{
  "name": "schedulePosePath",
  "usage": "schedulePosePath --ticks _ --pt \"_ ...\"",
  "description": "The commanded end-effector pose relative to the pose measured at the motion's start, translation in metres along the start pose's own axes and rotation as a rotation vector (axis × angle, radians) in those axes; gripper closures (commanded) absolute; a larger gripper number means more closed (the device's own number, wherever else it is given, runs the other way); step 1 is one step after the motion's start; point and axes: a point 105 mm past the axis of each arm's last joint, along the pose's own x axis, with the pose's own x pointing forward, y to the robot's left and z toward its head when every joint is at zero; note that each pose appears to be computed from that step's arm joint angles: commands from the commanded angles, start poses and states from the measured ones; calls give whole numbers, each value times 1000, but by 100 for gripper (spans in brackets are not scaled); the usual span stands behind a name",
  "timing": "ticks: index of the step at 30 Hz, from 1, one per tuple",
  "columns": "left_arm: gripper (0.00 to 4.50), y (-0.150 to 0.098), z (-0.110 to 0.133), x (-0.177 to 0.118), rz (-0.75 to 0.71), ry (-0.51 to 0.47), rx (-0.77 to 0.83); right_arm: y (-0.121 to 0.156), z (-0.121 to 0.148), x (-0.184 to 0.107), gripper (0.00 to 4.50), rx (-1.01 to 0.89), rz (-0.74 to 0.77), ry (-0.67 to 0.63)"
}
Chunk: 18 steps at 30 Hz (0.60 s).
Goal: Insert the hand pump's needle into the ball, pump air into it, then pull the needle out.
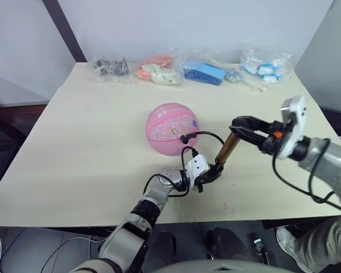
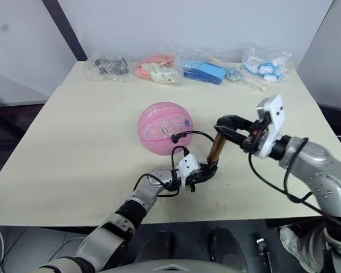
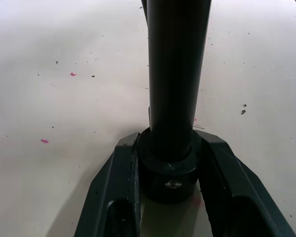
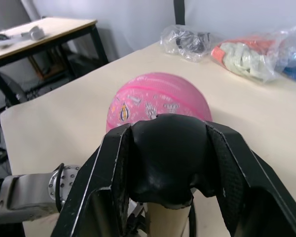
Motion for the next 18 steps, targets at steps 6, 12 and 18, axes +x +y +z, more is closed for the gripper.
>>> schedulePosePath --ticks 6,12,18 --pt "339 -22 -63 -21 -44 210 -125 -3 -151 -2 282 153 -63 345" --pt "339 -22 -63 -21 -49 211 -122 -11 -76 -3 282 39 -42 172" --pt "339 -24 -60 -17 -57 206 -125 -4 32 -16 282 -101 23 4"
